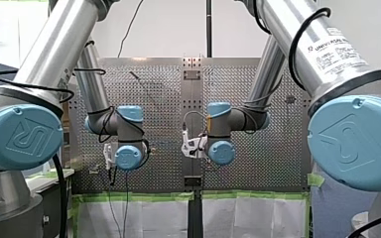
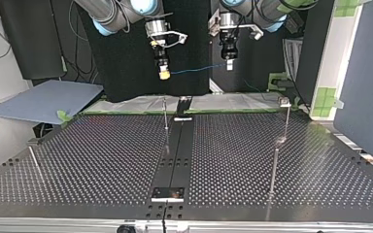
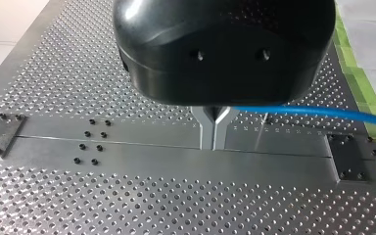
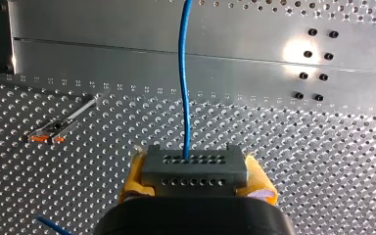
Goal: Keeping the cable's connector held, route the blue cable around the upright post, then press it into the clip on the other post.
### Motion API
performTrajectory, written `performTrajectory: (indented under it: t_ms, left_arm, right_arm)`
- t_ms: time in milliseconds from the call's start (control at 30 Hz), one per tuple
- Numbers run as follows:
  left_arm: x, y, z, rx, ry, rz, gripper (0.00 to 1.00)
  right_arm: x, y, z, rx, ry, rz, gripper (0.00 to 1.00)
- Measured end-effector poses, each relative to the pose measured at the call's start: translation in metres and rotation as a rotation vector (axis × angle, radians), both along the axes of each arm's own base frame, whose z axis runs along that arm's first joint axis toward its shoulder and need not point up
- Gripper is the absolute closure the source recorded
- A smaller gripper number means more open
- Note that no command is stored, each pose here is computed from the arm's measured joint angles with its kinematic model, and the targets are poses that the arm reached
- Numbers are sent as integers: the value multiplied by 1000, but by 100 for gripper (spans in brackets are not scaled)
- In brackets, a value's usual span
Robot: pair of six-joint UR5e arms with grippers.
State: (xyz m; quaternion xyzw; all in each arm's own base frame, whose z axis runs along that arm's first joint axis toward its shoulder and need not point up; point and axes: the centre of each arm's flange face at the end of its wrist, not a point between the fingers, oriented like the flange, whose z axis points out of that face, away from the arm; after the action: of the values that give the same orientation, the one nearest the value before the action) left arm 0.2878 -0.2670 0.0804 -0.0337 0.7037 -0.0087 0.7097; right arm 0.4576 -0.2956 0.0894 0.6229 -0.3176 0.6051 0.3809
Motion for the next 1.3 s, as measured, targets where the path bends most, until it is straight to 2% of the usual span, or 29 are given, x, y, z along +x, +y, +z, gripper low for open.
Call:
performTrajectory:
  t_ms: [1167, 1300]
  left_arm:
    - [0, 0, 0, 0, 0, -1, 100]
    - [1, 4, -7, 11, 22, 8, 100]
  right_arm:
    - [0, 0, 0, 0, 0, 0, 100]
    - [1, -1, -3, 3, 8, -6, 100]
